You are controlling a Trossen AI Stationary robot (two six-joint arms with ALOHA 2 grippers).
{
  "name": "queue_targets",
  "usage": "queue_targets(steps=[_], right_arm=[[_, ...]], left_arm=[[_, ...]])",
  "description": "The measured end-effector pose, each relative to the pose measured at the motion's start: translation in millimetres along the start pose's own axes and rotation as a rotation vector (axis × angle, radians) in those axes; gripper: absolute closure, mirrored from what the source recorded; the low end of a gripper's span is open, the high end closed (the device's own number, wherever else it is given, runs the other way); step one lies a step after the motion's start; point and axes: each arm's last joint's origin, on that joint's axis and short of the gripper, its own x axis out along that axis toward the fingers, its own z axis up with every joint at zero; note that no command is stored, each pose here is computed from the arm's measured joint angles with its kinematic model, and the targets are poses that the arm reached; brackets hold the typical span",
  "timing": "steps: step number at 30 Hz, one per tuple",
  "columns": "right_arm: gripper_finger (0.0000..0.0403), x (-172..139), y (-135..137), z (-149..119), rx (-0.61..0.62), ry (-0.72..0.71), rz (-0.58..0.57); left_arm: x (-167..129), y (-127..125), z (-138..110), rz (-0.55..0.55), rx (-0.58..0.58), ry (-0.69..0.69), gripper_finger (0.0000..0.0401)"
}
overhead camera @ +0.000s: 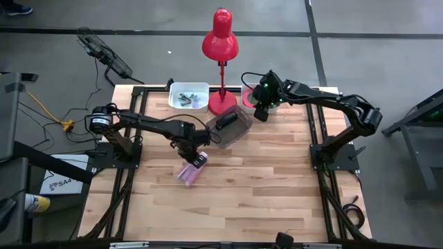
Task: Pick and place Stapler, Stapler remover, tape
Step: Put the pink stapler into the black bin
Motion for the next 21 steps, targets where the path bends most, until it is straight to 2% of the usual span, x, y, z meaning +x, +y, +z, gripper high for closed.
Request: queue_targets(steps=[3, 7, 15, 21], right_arm=[[0.0236, 0.0, 0.4, 0.1, 0.002, -0.003, 0.013], [0.0236, 0.1, 7.5, 2.5, -0.016, -0.028, 0.086], [0.0236, 0.3, 24.9, 8.7, -0.080, -0.064, 0.144], [0.0236, -2.8, 41.7, 11.0, -0.139, -0.082, 0.245]], left_arm=[[-6.8, -3.5, 2.3, 0.031, 0.019, -0.017, 0.0369], [-11.6, -6.2, 4.5, 0.047, 0.045, -0.047, 0.0401], [-11.7, -5.7, 4.2, 0.052, 0.045, -0.046, 0.0397], [-12.1, -4.9, 0.3, 0.025, 0.040, 0.029, 0.0397]])
